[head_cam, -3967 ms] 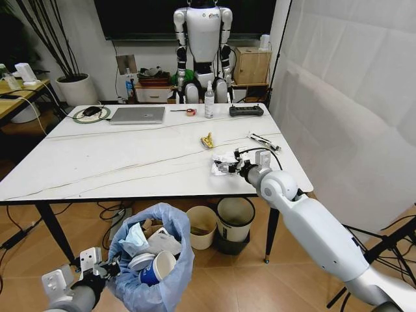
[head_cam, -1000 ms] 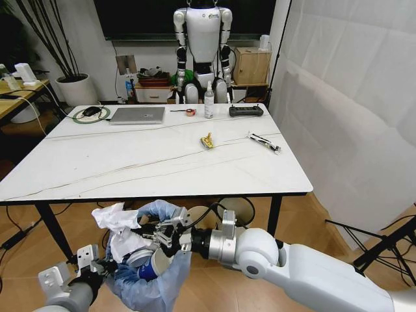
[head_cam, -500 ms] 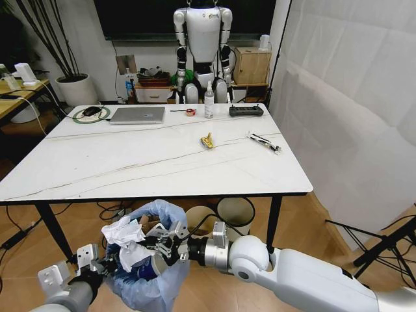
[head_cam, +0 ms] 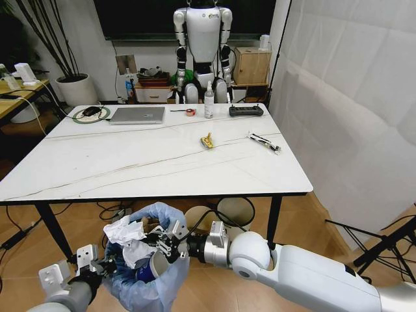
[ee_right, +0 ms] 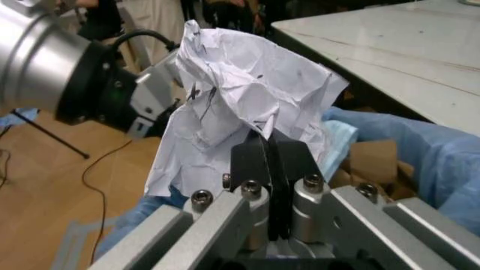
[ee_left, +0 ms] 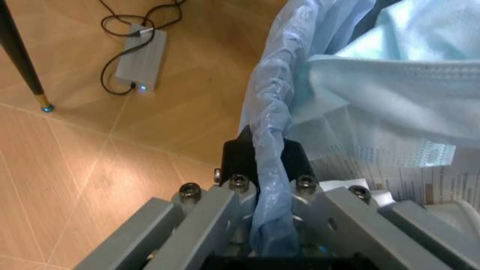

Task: Pick up the trash bin and place the trash from the table into it.

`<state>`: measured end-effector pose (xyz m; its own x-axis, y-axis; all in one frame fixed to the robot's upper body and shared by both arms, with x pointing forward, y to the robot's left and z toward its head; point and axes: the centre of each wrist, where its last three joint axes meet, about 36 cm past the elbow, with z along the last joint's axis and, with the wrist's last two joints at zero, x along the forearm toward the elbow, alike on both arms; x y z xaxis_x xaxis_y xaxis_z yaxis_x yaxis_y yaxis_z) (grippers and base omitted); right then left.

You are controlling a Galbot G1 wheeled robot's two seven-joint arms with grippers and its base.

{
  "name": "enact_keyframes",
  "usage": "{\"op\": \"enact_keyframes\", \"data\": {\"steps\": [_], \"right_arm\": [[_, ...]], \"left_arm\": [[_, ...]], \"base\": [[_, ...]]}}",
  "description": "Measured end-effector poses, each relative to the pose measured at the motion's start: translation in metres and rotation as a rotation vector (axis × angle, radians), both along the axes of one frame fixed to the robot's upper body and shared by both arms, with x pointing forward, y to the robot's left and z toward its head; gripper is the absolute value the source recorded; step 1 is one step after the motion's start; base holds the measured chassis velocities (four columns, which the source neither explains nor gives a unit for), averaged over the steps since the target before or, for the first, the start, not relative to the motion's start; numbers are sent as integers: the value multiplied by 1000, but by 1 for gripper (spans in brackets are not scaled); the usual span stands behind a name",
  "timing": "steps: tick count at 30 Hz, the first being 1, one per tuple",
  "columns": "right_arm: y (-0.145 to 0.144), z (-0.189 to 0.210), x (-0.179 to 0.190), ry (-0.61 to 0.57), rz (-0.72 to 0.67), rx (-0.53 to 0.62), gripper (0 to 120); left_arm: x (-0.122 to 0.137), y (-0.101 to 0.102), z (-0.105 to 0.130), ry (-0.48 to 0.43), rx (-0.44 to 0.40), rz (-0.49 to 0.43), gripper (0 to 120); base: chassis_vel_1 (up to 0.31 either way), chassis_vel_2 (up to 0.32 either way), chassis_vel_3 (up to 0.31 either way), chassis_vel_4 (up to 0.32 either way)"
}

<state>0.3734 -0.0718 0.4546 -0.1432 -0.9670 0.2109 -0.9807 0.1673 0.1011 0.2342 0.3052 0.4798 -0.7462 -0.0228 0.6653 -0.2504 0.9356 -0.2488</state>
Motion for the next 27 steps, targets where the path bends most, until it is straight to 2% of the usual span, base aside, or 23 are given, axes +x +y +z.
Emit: {"op": "enact_keyframes", "data": {"steps": [5, 13, 23, 27], "right_arm": [[4, 16, -5, 9, 26, -76, 0], [2, 26, -2, 13, -58, -239, 0], [2, 24, -7, 41, -98, -284, 0], [4, 21, -8, 48, -102, -284, 14]], "left_arm": [[2, 1, 1, -6, -2, 0, 0], [4, 2, 1, -10, -4, 2, 0], [5, 1, 1, -9, -5, 7, 0], [5, 1, 0, -8, -6, 7, 0]], "base": [[0, 0, 0, 0], [0, 0, 0, 0], [0, 0, 0, 0], [0, 0, 0, 0]]}}
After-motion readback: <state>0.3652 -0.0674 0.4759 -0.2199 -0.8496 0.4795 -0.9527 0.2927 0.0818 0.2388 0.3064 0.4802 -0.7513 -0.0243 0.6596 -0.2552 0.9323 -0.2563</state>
